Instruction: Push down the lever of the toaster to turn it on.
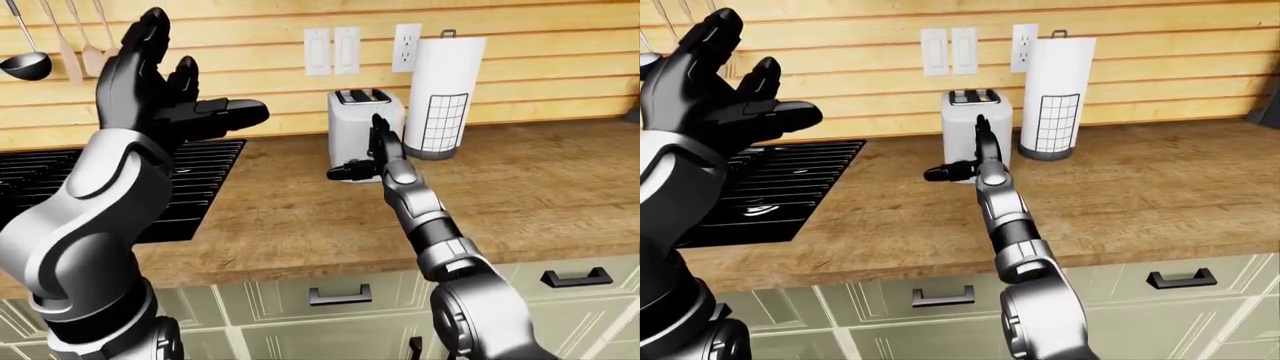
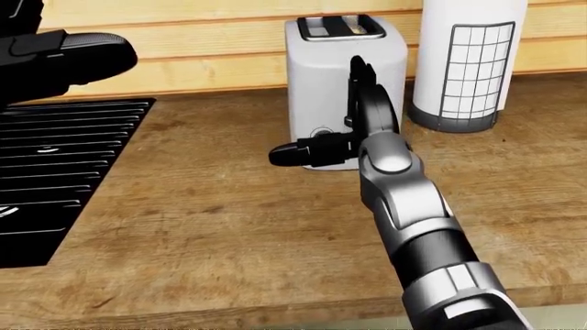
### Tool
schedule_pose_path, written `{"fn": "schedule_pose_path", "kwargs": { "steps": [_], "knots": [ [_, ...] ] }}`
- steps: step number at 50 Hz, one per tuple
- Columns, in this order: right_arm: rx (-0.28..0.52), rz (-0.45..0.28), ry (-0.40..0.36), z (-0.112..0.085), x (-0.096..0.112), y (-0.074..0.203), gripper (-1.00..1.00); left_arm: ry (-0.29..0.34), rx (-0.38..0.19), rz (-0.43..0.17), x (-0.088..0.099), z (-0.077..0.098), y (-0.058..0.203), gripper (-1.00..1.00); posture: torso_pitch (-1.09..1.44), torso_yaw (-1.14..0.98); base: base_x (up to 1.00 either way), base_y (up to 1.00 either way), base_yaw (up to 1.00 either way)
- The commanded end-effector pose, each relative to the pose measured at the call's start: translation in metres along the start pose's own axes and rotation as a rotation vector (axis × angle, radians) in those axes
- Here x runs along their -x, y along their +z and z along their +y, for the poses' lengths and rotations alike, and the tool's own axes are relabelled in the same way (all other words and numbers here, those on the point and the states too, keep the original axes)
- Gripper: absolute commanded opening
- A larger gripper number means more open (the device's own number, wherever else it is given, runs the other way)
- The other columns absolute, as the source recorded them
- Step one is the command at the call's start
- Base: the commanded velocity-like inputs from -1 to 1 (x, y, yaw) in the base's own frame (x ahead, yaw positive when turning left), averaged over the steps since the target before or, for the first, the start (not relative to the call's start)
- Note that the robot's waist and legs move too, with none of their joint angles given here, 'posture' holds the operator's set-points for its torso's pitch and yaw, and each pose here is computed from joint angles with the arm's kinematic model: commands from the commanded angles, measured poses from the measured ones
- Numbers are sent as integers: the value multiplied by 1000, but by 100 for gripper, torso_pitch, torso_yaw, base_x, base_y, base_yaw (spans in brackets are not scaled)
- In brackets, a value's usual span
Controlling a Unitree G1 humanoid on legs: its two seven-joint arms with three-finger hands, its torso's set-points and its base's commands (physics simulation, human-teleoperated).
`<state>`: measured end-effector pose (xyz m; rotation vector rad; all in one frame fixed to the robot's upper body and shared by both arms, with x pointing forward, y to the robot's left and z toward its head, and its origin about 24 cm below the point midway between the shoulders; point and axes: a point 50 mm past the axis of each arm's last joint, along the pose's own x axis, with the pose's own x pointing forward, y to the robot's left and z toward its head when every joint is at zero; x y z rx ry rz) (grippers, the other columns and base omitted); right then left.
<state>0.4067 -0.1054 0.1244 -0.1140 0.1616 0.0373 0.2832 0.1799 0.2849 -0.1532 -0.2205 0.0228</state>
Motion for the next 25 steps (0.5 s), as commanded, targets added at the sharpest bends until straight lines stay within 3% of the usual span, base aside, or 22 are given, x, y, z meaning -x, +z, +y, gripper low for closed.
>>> {"fn": "schedule_pose_path", "kwargs": {
  "steps": [1,25],
  "knots": [
    [-1,58,0,-1,-1,-8,100,-5,8,-67,1,-1,13,100,-38,0,0,0,0],
    [-16,92,-13,-4,-2,-19,100,-2,10,-68,0,-1,13,100,-38,0,0,0,0]
  ]
}}
